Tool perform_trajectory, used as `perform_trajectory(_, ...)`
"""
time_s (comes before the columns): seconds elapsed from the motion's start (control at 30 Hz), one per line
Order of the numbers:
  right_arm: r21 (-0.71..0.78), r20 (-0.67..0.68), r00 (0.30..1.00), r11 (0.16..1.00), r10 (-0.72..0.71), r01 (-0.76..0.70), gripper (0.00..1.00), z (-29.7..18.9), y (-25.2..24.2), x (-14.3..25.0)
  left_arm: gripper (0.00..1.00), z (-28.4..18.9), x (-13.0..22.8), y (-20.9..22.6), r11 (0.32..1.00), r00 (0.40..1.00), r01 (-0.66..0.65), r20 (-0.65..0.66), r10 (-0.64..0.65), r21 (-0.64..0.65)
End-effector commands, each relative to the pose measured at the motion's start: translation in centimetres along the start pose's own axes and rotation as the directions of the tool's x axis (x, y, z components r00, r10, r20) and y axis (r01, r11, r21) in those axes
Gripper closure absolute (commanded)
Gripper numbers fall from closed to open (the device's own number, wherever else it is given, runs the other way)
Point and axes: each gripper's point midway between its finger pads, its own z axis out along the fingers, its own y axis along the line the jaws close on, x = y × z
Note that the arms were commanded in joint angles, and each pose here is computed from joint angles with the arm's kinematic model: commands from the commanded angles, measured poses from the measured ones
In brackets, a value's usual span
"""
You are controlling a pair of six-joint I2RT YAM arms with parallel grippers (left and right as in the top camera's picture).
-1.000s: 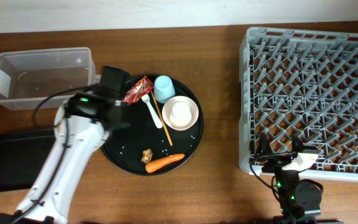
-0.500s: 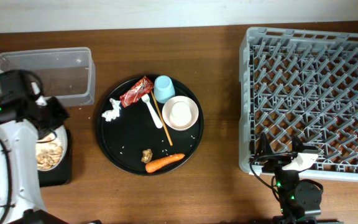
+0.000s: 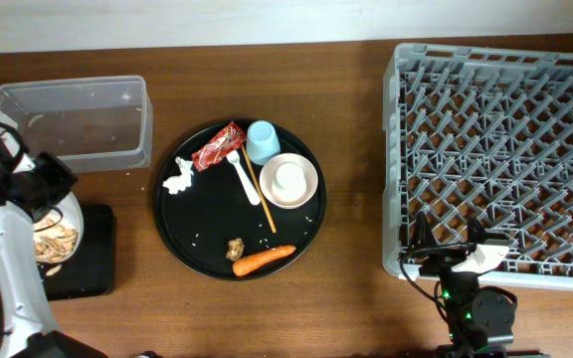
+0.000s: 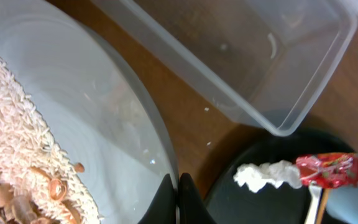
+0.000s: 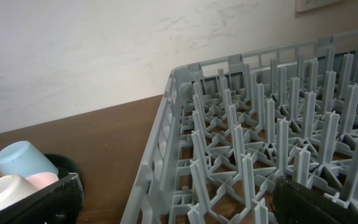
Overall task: Sort waste into correct bins and load items into the dishwasher rack
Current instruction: 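Carry the bowl left over the black tray, then tilt the bowl to dump rice and scraps onto the black tray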
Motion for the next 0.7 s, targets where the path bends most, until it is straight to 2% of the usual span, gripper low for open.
perform_trajectory(0.0,0.003,-0.005,1.0,1.0,-0.01,0.01,0.01,0.0,-0.1,0.3,0.99,0.8,0.1,0.3,1.0,1.0,0.022,-0.023,-0.021,0.021)
perform_trajectory(0.17,0.003,-0.005,1.0,1.0,-0.01,0.01,0.01,0.0,-0.1,0.3,0.99,1.8,0.4,0.4,0.999,0.998,0.027,-0.052,-0.026,0.02)
perform_trajectory(0.37,0.003,-0.005,1.0,1.0,-0.01,0.01,0.01,0.0,-0.1,0.3,0.99,1.9,0.8,-0.8,0.99,0.995,0.057,-0.092,-0.046,0.131)
perform_trajectory(0.5,0.003,-0.005,1.0,1.0,-0.01,0.01,0.01,0.0,-0.1,0.3,0.99,1.3,0.3,1.2,0.974,0.986,0.141,-0.112,-0.123,0.177)
perform_trajectory(0.67,0.003,-0.005,1.0,1.0,-0.01,0.01,0.01,0.0,-0.1,0.3,1.0,0.7,-0.2,2.4,0.947,0.98,0.181,-0.125,-0.152,0.264)
